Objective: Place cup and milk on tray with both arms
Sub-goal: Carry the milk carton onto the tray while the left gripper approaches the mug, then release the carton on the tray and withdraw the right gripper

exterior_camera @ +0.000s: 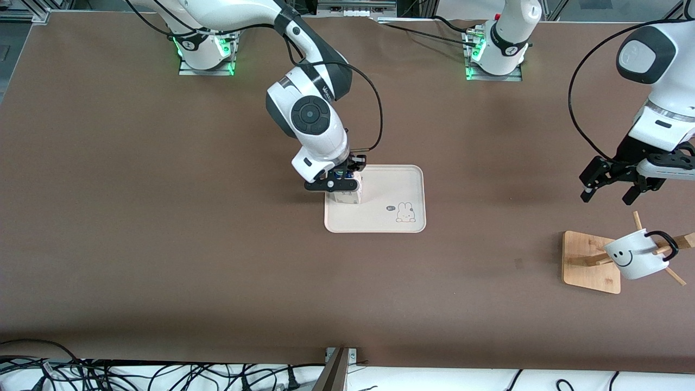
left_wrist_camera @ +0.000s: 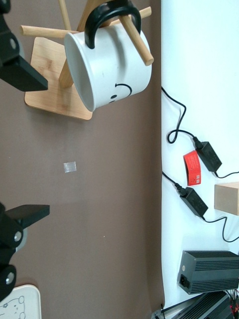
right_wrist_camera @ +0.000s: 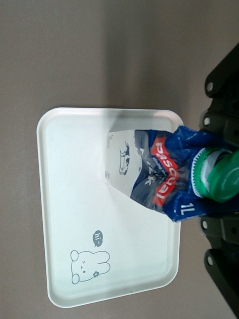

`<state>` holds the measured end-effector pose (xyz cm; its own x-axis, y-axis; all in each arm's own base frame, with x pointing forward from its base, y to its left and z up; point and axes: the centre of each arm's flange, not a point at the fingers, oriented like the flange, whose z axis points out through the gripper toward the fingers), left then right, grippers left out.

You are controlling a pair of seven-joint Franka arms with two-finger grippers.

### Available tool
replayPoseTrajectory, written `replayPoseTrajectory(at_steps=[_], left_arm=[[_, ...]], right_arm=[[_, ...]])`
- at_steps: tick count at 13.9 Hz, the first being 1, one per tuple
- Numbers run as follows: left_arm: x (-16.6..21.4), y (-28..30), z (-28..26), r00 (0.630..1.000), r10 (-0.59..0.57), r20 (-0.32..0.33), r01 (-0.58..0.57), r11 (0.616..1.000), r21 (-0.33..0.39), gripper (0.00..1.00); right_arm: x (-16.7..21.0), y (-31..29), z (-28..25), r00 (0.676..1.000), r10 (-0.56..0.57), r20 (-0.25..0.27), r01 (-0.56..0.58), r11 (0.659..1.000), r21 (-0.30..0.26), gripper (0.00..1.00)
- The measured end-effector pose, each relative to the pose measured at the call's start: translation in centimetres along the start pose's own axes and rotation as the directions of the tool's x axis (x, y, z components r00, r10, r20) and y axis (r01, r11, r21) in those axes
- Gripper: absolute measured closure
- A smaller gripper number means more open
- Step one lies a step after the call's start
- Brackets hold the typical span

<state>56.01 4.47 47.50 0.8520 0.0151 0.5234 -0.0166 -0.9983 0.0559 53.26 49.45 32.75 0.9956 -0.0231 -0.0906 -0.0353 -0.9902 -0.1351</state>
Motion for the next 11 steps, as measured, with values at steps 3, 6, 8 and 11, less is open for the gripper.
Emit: replayPoseTrajectory(at_steps=[3, 6, 8, 11], left_arm=[[-0.9, -0.4, 1.1, 0.997, -0.005, -0.081, 0.008, 1.0, 0.029, 0.0], [-1.3, -0.6, 3.0, 0.988, 0.002, -0.152, 0.007, 0.998, 0.061, 0.0], [-1.9, -0.3, 4.6, 0.983, 0.013, -0.181, 0.001, 0.997, 0.075, 0.0], [-3.6, 0.1, 6.7, 0.974, 0.029, -0.224, -0.008, 0.995, 0.097, 0.0]], right_arm=[[0.3, -0.1, 0.1, 1.0, 0.018, -0.014, -0.018, 1.0, 0.011, 0.35], [0.9, -0.3, -1.1, 0.997, 0.067, -0.039, -0.066, 0.997, 0.035, 0.04], [1.4, -0.9, -3.2, 0.994, 0.091, -0.067, -0.087, 0.994, 0.066, 0.0], [2.6, 0.1, -8.7, 0.986, 0.124, -0.11, -0.114, 0.99, 0.089, 0.0]])
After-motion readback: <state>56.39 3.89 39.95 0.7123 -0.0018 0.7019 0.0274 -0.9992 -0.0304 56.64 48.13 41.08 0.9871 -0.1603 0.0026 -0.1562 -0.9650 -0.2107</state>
